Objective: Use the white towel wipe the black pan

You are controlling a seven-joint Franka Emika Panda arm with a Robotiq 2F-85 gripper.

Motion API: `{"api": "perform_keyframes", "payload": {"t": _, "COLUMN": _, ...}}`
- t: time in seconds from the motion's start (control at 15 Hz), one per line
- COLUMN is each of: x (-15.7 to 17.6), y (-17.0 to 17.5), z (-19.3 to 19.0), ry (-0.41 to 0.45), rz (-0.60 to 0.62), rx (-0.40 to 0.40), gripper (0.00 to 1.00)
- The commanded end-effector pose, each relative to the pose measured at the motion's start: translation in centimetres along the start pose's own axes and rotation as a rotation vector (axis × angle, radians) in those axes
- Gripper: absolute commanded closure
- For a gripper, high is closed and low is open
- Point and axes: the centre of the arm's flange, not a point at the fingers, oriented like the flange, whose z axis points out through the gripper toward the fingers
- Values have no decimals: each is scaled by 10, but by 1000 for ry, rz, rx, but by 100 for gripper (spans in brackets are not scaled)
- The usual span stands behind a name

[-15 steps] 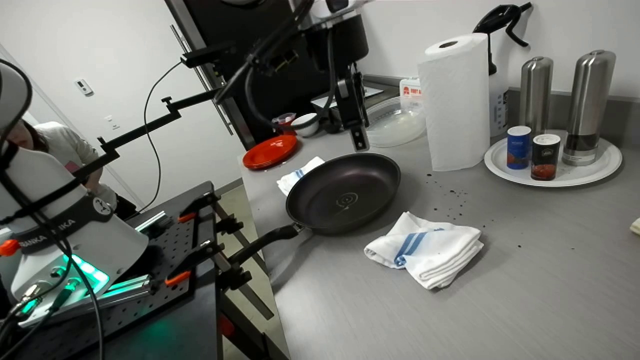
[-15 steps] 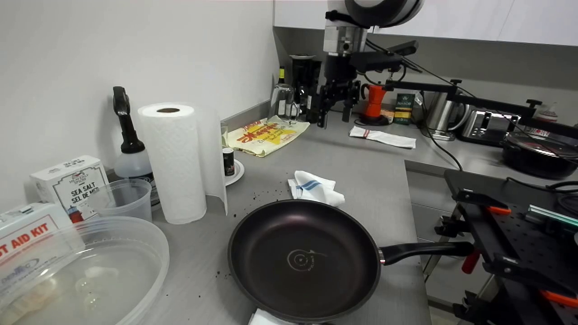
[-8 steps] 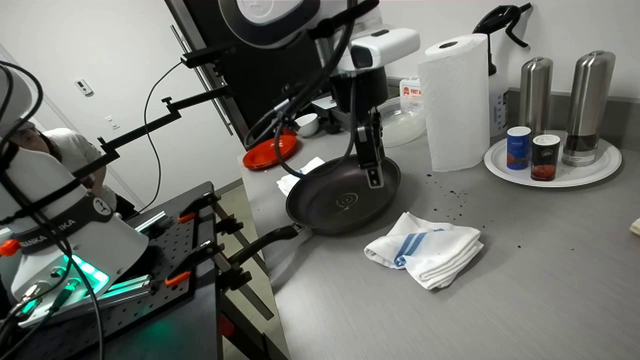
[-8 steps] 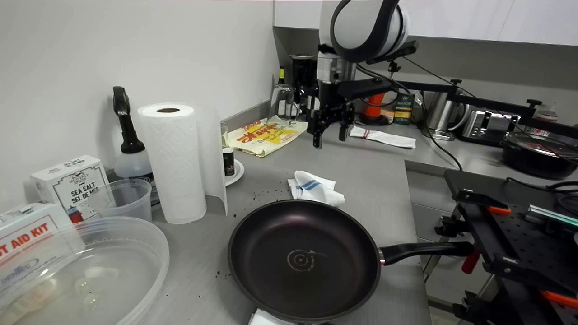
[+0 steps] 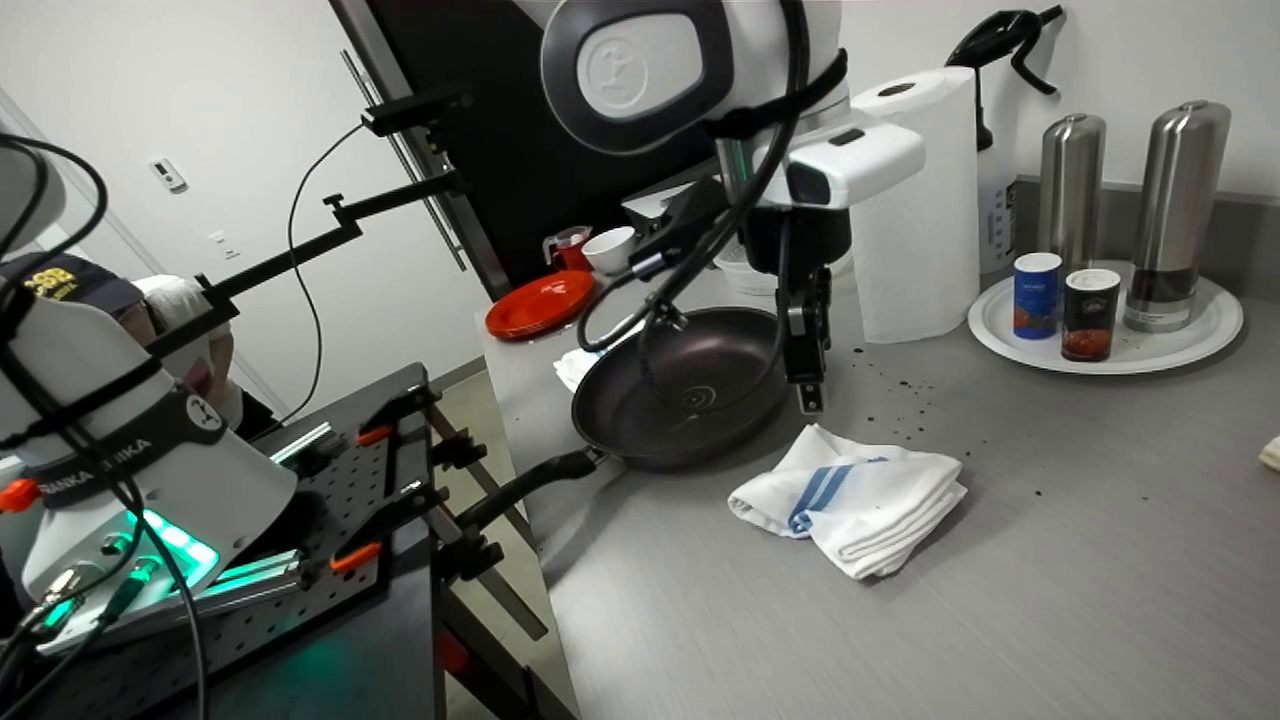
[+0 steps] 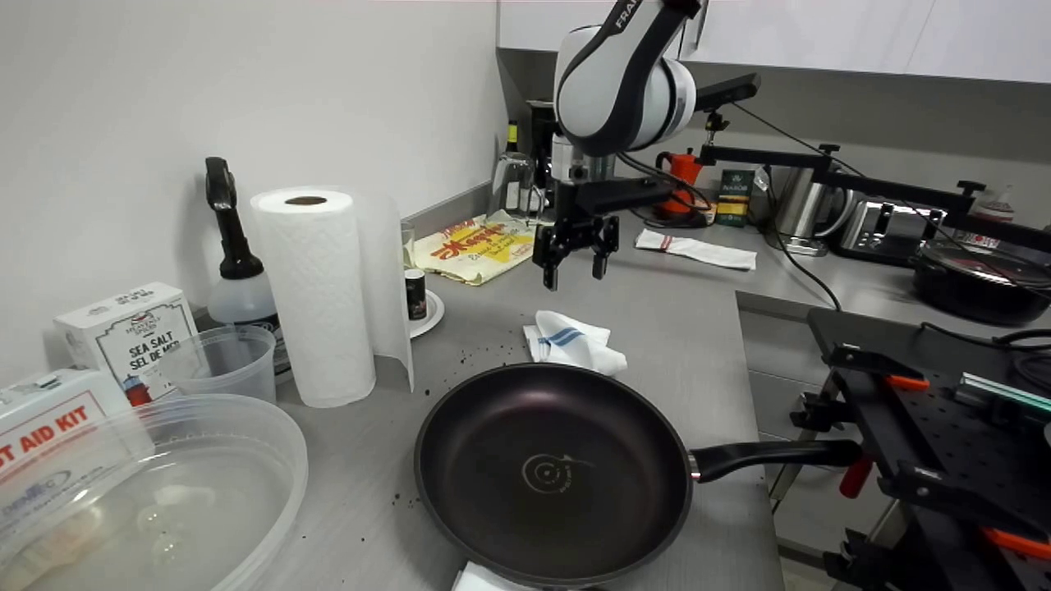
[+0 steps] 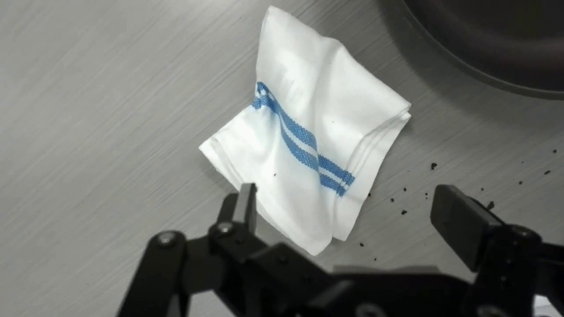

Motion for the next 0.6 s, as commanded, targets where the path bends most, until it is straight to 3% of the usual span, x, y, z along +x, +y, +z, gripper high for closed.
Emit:
{"api": "perform_keyframes", "payload": {"t": 0.0, "x": 28, "y": -5, "z": 33, "ry": -7, "rz": 27, "rx": 7, "gripper": 0}}
{"api": "perform_keyframes", "payload": {"t": 0.53, "x": 31, "y": 3, "z": 80, "ry": -56, "rz": 54, "rx": -18, "gripper": 0}}
